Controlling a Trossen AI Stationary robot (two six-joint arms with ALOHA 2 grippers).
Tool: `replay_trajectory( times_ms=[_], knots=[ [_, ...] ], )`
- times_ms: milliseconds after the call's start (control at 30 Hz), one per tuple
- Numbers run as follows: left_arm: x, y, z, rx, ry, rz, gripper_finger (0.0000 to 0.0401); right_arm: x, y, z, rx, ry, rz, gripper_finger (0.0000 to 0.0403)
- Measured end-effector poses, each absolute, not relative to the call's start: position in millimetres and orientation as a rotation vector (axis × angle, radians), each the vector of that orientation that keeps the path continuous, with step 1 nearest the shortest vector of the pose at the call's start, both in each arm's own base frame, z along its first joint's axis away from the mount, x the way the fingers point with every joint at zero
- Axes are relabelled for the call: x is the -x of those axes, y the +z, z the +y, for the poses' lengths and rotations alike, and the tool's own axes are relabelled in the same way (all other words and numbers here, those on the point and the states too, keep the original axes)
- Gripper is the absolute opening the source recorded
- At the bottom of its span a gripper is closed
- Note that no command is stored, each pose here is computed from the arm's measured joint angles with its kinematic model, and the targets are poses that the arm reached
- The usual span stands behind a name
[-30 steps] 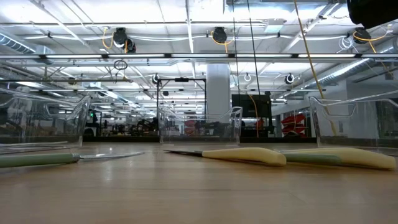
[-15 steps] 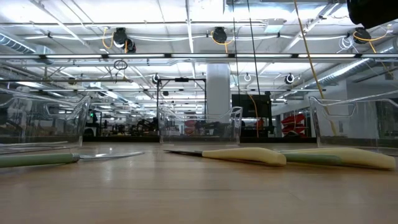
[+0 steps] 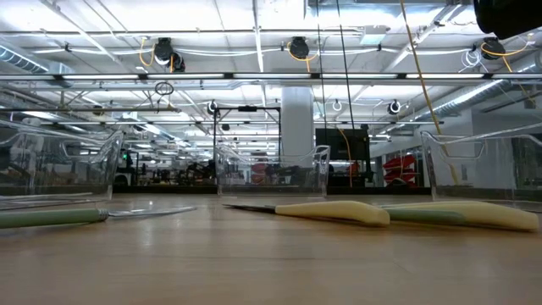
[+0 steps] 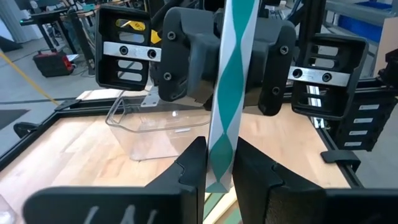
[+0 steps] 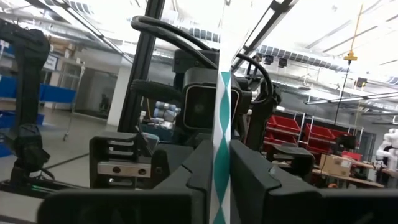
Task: Sort silverware by color (type)
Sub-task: Put the white and blue patterned knife into the bottom left transparent bin
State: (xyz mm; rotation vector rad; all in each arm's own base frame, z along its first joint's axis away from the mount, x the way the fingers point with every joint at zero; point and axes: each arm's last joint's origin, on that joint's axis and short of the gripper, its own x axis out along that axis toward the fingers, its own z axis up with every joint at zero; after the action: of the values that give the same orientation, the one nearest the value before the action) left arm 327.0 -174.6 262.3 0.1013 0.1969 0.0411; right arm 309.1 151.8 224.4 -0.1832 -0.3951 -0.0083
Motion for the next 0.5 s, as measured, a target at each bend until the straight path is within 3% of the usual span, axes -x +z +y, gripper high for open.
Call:
replay_trajectory(
  times_ms=[500],
  knots=[
    [-306, 269, -157, -0.109, 0.100, 0.378, 0.0059, -307, 222, 151, 0.155, -0.209, -0.318, 0.0127]
  ],
)
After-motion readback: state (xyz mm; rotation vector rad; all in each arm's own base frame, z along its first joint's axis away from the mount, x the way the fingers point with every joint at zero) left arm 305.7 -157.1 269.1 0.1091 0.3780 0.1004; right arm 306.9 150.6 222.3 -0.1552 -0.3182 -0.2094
